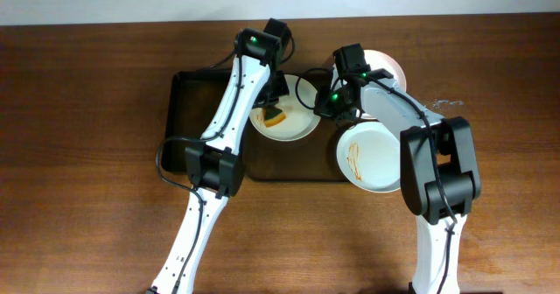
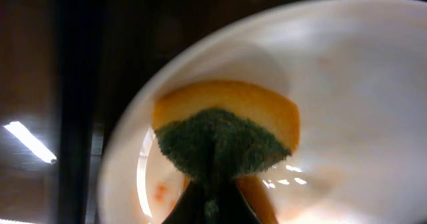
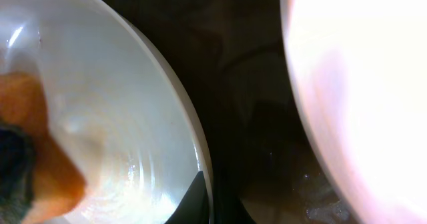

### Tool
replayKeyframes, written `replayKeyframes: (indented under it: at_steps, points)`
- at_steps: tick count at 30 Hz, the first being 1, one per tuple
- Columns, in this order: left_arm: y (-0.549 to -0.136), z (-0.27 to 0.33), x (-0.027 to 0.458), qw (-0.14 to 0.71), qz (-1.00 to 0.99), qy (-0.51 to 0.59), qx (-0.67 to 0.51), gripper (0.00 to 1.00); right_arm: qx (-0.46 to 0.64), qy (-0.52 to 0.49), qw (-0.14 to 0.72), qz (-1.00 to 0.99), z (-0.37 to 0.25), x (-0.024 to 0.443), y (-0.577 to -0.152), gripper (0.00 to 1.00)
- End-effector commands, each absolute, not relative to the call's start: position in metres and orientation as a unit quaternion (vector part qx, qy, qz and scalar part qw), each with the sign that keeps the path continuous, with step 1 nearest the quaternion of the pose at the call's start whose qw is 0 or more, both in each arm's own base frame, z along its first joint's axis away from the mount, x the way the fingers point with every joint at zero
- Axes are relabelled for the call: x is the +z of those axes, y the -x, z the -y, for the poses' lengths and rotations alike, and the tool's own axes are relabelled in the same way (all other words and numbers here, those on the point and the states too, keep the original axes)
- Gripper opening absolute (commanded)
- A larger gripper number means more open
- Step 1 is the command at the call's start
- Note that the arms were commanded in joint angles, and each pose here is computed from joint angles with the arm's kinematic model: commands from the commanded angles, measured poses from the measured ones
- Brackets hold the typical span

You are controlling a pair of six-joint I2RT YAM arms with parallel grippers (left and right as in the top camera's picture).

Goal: Clean dirty plates on tray and stack at the side
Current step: 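Scrub the plate again with the sponge in the left gripper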

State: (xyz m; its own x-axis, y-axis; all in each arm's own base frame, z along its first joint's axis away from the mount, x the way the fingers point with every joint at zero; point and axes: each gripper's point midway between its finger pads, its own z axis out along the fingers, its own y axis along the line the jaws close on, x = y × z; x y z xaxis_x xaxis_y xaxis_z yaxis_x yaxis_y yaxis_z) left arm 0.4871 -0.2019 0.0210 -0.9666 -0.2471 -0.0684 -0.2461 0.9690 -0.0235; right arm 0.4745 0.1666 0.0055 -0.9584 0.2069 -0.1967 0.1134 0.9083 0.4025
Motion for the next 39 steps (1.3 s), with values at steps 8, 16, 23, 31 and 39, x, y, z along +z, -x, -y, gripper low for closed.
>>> replayKeyframes:
  at_steps: [8,16,23,31,39]
  points:
    - [-0.503,0.153,0.029,0.111,-0.977,0.046,0.177,0.0,0.159,-0.104,0.105,-0.976,-0.146,-0.014,-0.47,0.04]
    - [-0.521,0.153,0.035,0.147,-0.97,0.003,0.195,0.0,0.16,-0.104,0.108,-0.976,-0.146,-0.013,-0.471,0.04]
    - [-0.453,0.26,0.018,-0.02,-0.99,-0.09,-0.105,0.0,0.16,-0.104,0.108,-0.976,-0.146,-0.013,-0.471,0.04]
    - [-0.448,0.27,0.02,-0.027,-0.986,-0.104,-0.124,0.0,0.159,-0.104,0.108,-0.976,-0.146,-0.013,-0.471,0.04]
    - [-0.504,0.167,0.031,0.128,-0.974,0.033,0.182,0.0,0.16,-0.104,0.107,-0.976,-0.146,-0.013,-0.471,0.04]
